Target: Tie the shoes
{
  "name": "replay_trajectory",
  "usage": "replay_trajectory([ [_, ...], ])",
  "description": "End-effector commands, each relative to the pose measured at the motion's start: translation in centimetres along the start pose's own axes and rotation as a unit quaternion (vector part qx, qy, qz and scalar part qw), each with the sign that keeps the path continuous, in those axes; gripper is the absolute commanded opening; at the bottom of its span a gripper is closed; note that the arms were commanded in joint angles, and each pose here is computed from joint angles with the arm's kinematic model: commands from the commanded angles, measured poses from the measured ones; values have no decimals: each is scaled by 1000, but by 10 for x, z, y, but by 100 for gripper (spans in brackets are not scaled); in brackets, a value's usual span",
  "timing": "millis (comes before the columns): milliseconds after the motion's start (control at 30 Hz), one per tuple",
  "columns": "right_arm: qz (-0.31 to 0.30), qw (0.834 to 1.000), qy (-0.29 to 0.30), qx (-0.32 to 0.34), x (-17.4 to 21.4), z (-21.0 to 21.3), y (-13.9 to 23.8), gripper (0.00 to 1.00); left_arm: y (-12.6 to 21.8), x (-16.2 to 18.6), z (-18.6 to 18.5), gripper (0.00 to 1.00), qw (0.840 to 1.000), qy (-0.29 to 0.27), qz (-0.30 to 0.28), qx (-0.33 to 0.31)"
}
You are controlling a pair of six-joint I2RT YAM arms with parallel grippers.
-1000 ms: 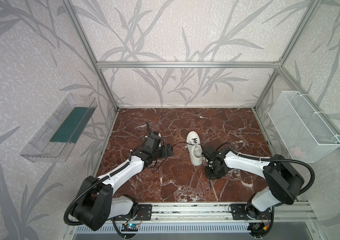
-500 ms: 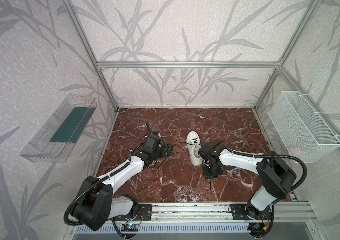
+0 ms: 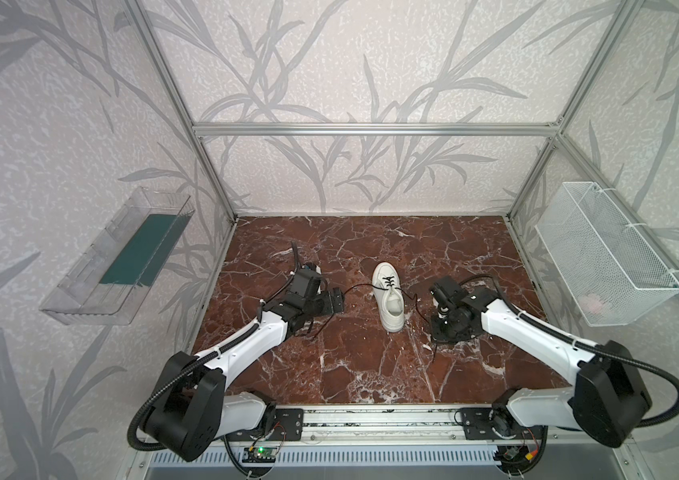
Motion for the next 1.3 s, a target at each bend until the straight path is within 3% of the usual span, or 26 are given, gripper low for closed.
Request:
replay_trajectory([
  [0,-14,999,-13,-36,-4,-1,21,0,4,-6,-3,98,1000,-4,-12,-2],
  [200,-134,984,-66,-98,-52,2,61,0,6,-7,-1,98,1000,-8,-18,-10],
  [367,-180,967,-101,-150,-94,16,84,0,11,-6,1,99,1000,-18,-12,-20],
  [633,-236,947,-163,-145,-145,-27,107,0,23,-5,10,99,999,-18,-24,-37],
  [767,-252,945,-158,-134,-155,-38,111,0,24,-6,13,99,999,-17,-23,-44],
  [933,-277,932,-198,-125,-170,-69,115,0,25,-5,14,99,999,-15,-19,-45],
  [1100,-280,929,-217,-108,-176,-84,108,0,26,-3,19,99,998,-14,-19,-55],
  [1267,-249,925,-224,-178,-183,-65,94,0,28,-1,21,99,998,-10,-16,-56],
])
Point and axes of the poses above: each gripper's point midway between its finger pads, its own y axis back along the fingers, its own z axis along the line the jaws close on, x = y × z, the point moved 5 cm from there along y, back along the fingers, and after that the axes turned 1 degree about -y, right-handed, at the moved point
